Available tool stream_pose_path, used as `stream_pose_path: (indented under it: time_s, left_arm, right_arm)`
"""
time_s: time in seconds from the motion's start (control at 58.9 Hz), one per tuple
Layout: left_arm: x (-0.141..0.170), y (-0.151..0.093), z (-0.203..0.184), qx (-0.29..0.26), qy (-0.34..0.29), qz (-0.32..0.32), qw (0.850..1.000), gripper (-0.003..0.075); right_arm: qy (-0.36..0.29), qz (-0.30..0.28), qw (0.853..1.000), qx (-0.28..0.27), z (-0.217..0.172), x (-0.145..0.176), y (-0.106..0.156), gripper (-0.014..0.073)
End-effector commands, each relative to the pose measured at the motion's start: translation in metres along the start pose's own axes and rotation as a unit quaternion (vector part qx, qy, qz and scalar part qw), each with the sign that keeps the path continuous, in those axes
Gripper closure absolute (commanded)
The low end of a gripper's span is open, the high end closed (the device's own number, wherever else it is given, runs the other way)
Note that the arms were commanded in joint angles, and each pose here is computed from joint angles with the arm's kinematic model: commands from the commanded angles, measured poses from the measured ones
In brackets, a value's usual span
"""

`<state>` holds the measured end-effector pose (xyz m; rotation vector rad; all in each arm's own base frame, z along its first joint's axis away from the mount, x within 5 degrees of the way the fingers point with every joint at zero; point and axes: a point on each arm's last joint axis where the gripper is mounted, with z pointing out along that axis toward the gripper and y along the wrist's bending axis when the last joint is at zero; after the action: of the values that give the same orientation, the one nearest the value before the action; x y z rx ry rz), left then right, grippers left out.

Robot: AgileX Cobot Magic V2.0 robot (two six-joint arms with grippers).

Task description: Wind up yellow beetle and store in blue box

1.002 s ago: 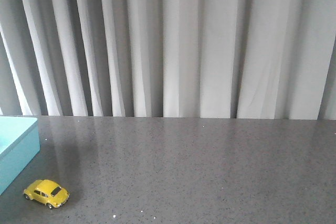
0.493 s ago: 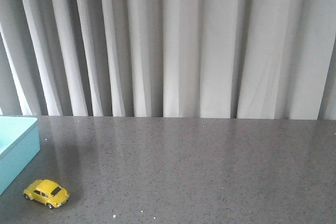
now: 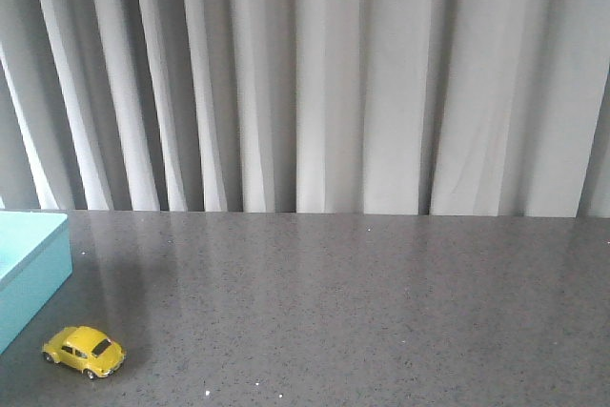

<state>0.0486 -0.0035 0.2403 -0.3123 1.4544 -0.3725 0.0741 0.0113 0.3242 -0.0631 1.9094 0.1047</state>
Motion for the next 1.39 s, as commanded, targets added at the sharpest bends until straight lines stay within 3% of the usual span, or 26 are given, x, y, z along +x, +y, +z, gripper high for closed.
stream_pose_path:
  time_s: [0.0, 0.119, 0.391, 0.611, 0.781, 0.951, 1.053, 1.172, 1.376]
  left_arm:
    - [-0.04, -0.017, -0.009, 0.024, -0.078, 0.044, 0.996, 0.0662]
    - [-0.074, -0.036, -0.007, 0.033, -0.084, 0.086, 0.992, 0.0608]
    - [-0.135, -0.069, 0.036, 0.038, -0.019, 0.198, 0.979, 0.0434]
    - [-0.167, -0.088, 0.072, 0.057, 0.035, 0.233, 0.97, 0.0402]
    - [-0.167, -0.094, 0.098, 0.091, 0.063, 0.312, 0.944, 0.0402]
    - [-0.161, -0.099, 0.122, 0.145, 0.063, 0.331, 0.93, 0.0402]
    - [-0.162, -0.096, 0.14, 0.137, 0.065, 0.407, 0.901, 0.0402]
    - [-0.165, -0.095, 0.165, 0.134, 0.084, 0.44, 0.884, 0.0402]
    - [-0.166, -0.092, 0.214, 0.145, 0.136, 0.501, 0.842, 0.0402]
  right_arm:
    - [-0.04, 0.001, 0.999, 0.01, -0.003, -0.013, -0.001, 0.0602]
    - [-0.04, 0.001, 0.999, 0.01, -0.003, -0.013, -0.001, 0.0602]
    - [-0.04, 0.001, 0.999, 0.01, -0.003, -0.013, -0.001, 0.0602]
    - [-0.04, 0.001, 0.999, 0.01, -0.003, -0.013, -0.001, 0.0602]
    - [-0.04, 0.001, 0.999, 0.01, -0.003, -0.013, -0.001, 0.0602]
    - [-0.04, 0.001, 0.999, 0.01, -0.003, -0.013, -0.001, 0.0602]
    - [-0.04, 0.001, 0.999, 0.01, -0.003, -0.013, -0.001, 0.0602]
    - [-0.04, 0.0, 0.999, 0.01, -0.003, -0.013, -0.001, 0.0602]
    - [-0.04, 0.0, 0.999, 0.011, -0.003, -0.013, -0.001, 0.0602]
